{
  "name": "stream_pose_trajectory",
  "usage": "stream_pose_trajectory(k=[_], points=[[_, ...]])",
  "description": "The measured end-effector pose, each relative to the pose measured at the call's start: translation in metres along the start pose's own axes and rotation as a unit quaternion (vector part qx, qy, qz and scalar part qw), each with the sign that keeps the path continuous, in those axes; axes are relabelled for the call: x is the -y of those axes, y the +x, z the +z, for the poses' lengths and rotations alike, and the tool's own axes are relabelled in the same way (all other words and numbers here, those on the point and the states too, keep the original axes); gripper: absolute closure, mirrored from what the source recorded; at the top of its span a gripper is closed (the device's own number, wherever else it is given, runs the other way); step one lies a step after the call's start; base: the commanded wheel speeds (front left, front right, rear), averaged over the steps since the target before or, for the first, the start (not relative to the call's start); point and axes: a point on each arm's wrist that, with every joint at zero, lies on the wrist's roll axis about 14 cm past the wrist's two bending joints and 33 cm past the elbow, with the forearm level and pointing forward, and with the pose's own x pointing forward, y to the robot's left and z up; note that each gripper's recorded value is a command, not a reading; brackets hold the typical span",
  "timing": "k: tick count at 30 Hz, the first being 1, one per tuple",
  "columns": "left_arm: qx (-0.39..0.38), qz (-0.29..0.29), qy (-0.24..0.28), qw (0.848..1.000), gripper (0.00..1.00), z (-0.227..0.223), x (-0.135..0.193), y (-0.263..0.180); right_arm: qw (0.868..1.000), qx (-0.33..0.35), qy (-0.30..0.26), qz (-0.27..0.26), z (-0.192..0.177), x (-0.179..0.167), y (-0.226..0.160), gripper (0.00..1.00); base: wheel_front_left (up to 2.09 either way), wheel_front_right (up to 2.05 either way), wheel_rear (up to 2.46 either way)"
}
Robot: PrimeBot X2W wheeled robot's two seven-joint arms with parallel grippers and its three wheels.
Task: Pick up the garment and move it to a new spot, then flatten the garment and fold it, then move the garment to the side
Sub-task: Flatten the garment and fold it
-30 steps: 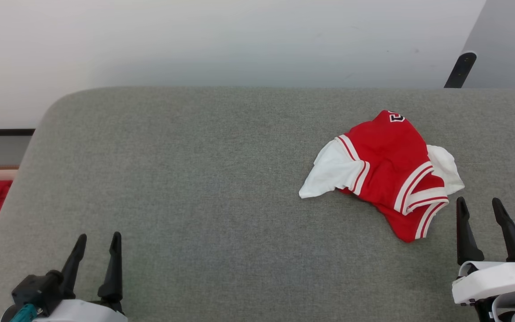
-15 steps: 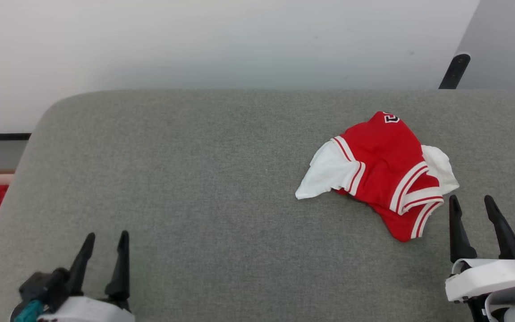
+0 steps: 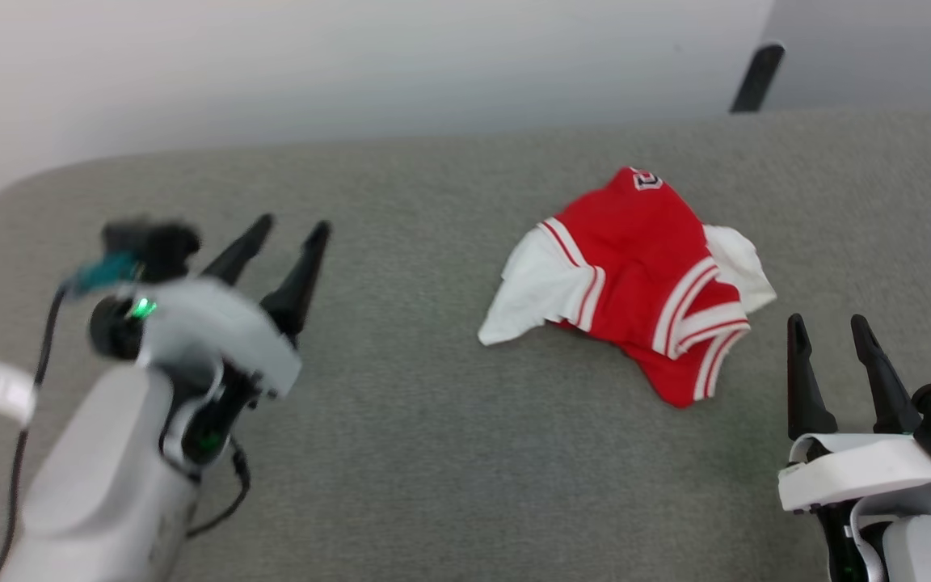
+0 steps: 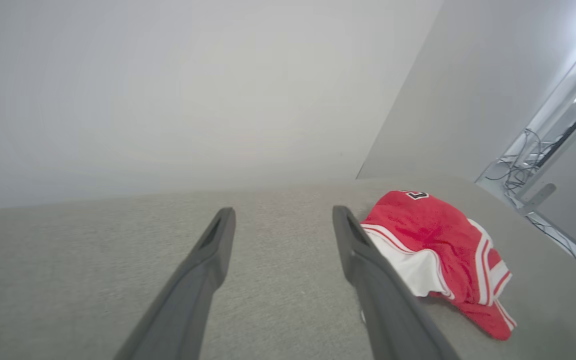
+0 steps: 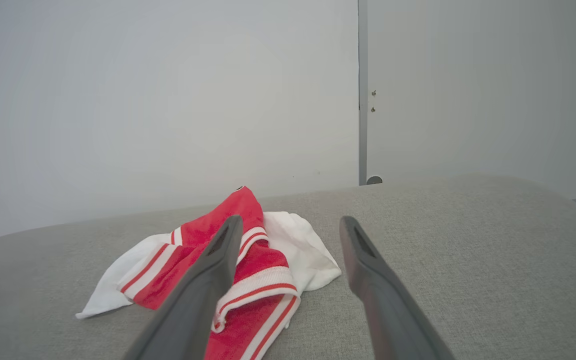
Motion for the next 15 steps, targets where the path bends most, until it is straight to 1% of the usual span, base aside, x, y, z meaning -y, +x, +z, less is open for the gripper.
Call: stream_pose_trajectory(k=[1, 3, 4, 5, 6, 8, 9, 12, 15], points=[[-0.031, -0.014, -0.008, 0.999, 0.0, -0.007, 0.007, 0.01, 1.0, -0.002, 0.002, -0.005, -0.002, 0.003, 0.0, 0.0, 0.0, 0.0, 0.0], [-0.092, -0.028, 0.006, 0.995, 0.0, -0.022, 0.009, 0.025, 1.0, -0.007, 0.005, -0.017, -0.007, 0.01, -0.001, 0.0, 0.0, 0.0, 0.0], [-0.134, -0.031, -0.004, 0.991, 0.0, -0.035, 0.008, 0.03, 1.0, -0.01, 0.007, -0.023, -0.01, 0.014, -0.001, 0.0, 0.0, 0.0, 0.0], [-0.185, -0.039, -0.031, 0.981, 0.0, -0.054, 0.013, 0.032, 0.999, -0.014, 0.007, -0.029, -0.012, 0.018, -0.002, 0.0, 0.0, 0.0, 0.0], [-0.235, -0.052, -0.045, 0.97, 0.0, -0.073, 0.02, 0.031, 0.999, -0.016, 0.007, -0.034, -0.014, 0.021, -0.003, 0.0, 0.0, 0.0, 0.0], [-0.313, -0.077, -0.043, 0.946, 0.0, -0.102, 0.034, 0.032, 0.999, -0.019, 0.007, -0.047, -0.016, 0.03, -0.005, 0.0, 0.0, 0.0, 0.0], [-0.333, -0.08, -0.041, 0.939, 0.0, -0.107, 0.034, 0.035, 0.998, -0.019, 0.011, -0.053, -0.016, 0.034, -0.006, 0.0, 0.0, 0.0, 0.0], [-0.365, -0.077, -0.056, 0.926, 0.0, -0.114, 0.028, 0.049, 0.997, -0.013, 0.02, -0.069, -0.013, 0.044, -0.007, 0.0, 0.0, 0.0, 0.0], [-0.397, -0.087, -0.051, 0.912, 0.0, -0.132, 0.034, 0.06, 0.996, -0.015, 0.02, -0.087, -0.014, 0.056, -0.012, 0.0, 0.0, 0.0, 0.0]])
